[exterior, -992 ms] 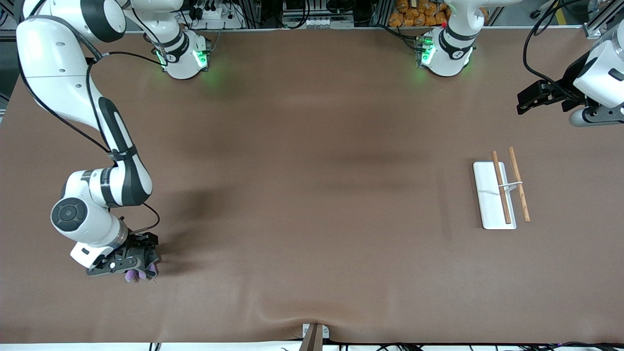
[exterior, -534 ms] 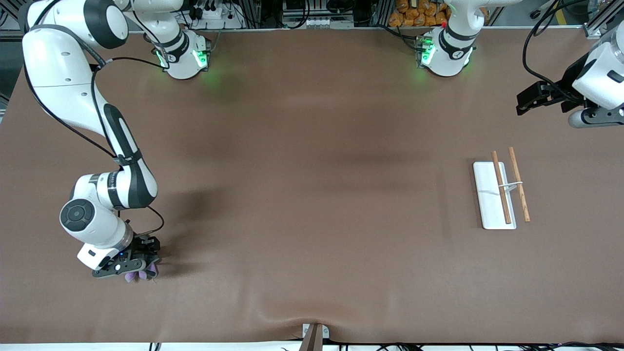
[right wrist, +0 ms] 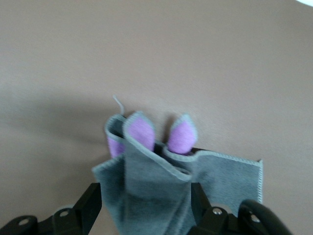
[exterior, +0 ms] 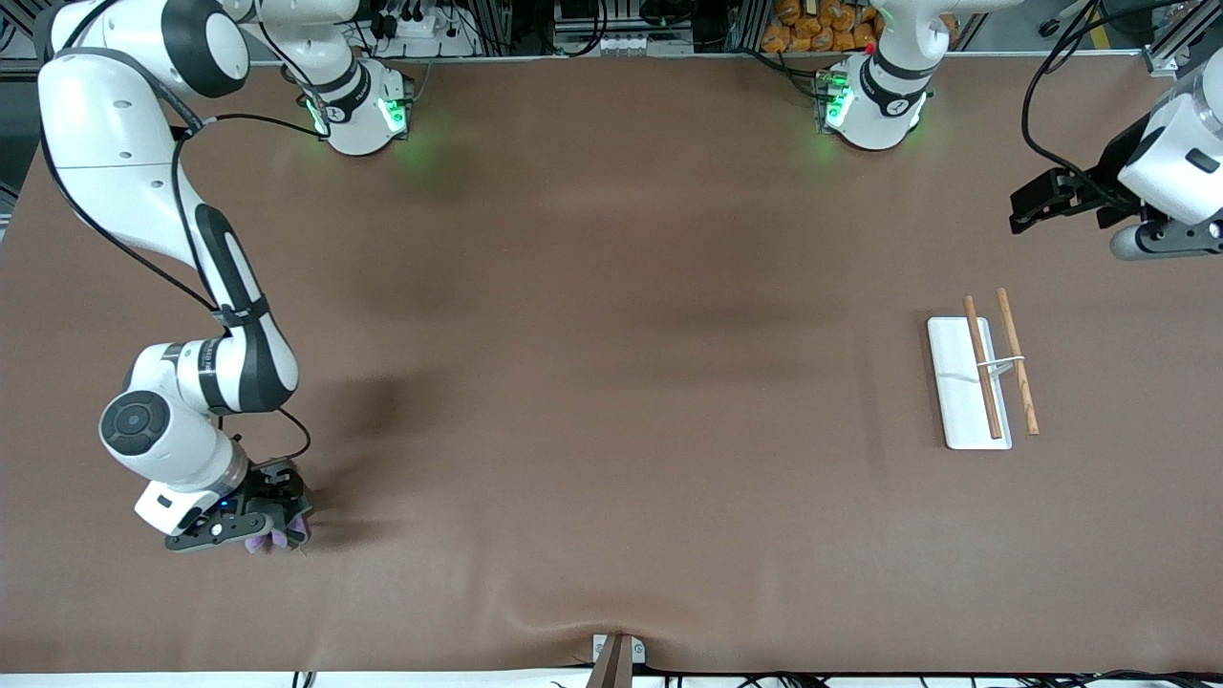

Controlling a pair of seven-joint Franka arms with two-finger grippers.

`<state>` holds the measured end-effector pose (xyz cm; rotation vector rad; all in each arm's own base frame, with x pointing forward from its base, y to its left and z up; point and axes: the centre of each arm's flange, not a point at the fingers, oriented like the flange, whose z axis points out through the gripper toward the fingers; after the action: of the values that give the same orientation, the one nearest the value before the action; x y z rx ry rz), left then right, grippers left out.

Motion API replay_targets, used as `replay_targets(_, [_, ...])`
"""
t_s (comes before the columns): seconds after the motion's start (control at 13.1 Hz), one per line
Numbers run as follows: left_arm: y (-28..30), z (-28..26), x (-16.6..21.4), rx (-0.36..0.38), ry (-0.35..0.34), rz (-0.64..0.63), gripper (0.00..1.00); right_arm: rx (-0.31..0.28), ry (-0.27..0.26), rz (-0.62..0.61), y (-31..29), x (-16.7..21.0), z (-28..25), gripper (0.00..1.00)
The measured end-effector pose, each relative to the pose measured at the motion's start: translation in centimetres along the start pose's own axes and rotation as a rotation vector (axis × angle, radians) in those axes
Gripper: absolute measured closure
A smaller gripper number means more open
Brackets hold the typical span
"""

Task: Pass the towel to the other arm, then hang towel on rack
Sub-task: 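Grasp the grey towel's purple corners with the right gripper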

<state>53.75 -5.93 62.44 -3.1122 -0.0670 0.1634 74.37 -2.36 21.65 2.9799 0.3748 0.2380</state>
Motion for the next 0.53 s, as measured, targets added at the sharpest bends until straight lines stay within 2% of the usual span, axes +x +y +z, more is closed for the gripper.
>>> replay_targets(0.23, [0.4, 1.4, 1.5, -0.004, 0.004, 0.005, 0.0, 0.002, -0.006, 0.008, 1.0, -0.5, 1.3, 0.22])
replay_targets(0.31, [0.5, 1.8, 1.9, -0.005, 0.005, 0.006, 0.0, 0.004, -0.006, 0.006, 0.8, -0.4, 1.3, 0.3])
replay_targets(0.53, [0.7, 2.1, 2.3, -0.006, 0.006, 0.009, 0.0, 0.017, 0.002, 0.001, -0.2, 0.0, 1.1, 0.64])
